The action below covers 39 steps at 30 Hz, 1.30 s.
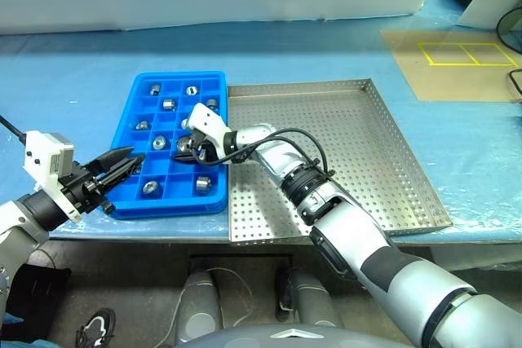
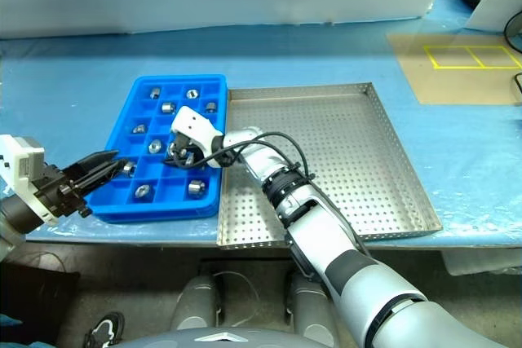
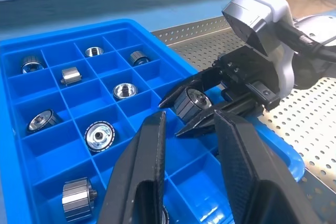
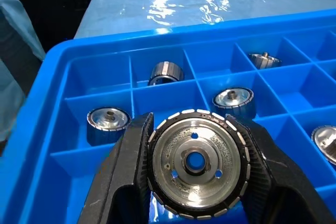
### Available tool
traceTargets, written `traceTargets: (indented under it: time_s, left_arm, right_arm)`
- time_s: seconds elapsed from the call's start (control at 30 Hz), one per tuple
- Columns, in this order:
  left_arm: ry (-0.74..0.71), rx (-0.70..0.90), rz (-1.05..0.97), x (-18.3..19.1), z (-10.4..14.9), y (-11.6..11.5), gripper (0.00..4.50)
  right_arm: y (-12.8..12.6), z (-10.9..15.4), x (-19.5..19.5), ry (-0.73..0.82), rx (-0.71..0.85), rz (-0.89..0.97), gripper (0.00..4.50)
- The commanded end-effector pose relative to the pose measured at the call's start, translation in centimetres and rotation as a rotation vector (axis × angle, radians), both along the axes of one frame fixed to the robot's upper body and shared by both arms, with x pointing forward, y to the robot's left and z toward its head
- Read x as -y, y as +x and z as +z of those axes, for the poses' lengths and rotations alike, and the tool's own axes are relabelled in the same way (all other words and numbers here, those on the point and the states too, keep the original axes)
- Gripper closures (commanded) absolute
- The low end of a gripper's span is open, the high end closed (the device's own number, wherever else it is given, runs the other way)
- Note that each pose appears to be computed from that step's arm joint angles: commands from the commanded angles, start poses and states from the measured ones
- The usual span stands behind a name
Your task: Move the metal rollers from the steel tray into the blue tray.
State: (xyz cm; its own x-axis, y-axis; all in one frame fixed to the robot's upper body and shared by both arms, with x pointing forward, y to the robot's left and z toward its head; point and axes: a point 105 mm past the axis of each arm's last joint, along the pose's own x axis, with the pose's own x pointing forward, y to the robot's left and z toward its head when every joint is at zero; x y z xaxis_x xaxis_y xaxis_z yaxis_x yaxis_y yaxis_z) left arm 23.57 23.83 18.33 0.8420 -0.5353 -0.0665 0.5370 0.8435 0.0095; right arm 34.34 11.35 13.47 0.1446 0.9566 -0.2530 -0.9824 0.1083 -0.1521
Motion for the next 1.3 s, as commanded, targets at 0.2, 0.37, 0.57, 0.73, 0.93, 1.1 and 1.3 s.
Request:
traceTargets:
  time_s: [0.2, 0.37, 0.57, 0.73, 0.93, 1.1, 1.3]
  left_arm:
    - [-0.006, 0.037, -0.025, 1.1, 0.4, -0.3, 2.94]
    - [-0.008, 0.032, -0.028, 1.3, 0.2, -0.5, 2.94]
    - [-0.005, 0.030, -0.031, 1.3, 0.2, -0.5, 2.94]
    - [-0.005, 0.029, -0.038, 1.4, 0.2, -0.3, 2.94]
    - [-0.007, 0.030, -0.066, 1.8, 0.3, 0.0, 2.94]
    - [-0.020, 0.036, -0.113, 2.9, 0.4, 0.3, 2.94]
    - [-0.044, 0.064, -0.171, 5.0, 0.3, 2.1, 2.94]
  right_arm:
    - [-7.1, 1.7, -8.2, 0.150, -0.134, 0.194, 2.79]
    - [-8.8, 1.8, -8.9, 0.155, -0.165, 0.268, 2.79]
    - [-10.6, 2.3, -9.5, 0.171, -0.192, 0.361, 1.15]
    - [-10.1, 1.9, -9.4, 0.141, -0.185, 0.334, 0.18]
    - [-6.4, 4.6, -7.3, 0.224, -0.109, 0.224, 0.18]
    - [-2.9, 9.6, -3.4, 0.348, -0.065, 0.129, 0.18]
    - [-0.3, 9.8, 4.4, 0.273, 0.064, -0.001, 0.18]
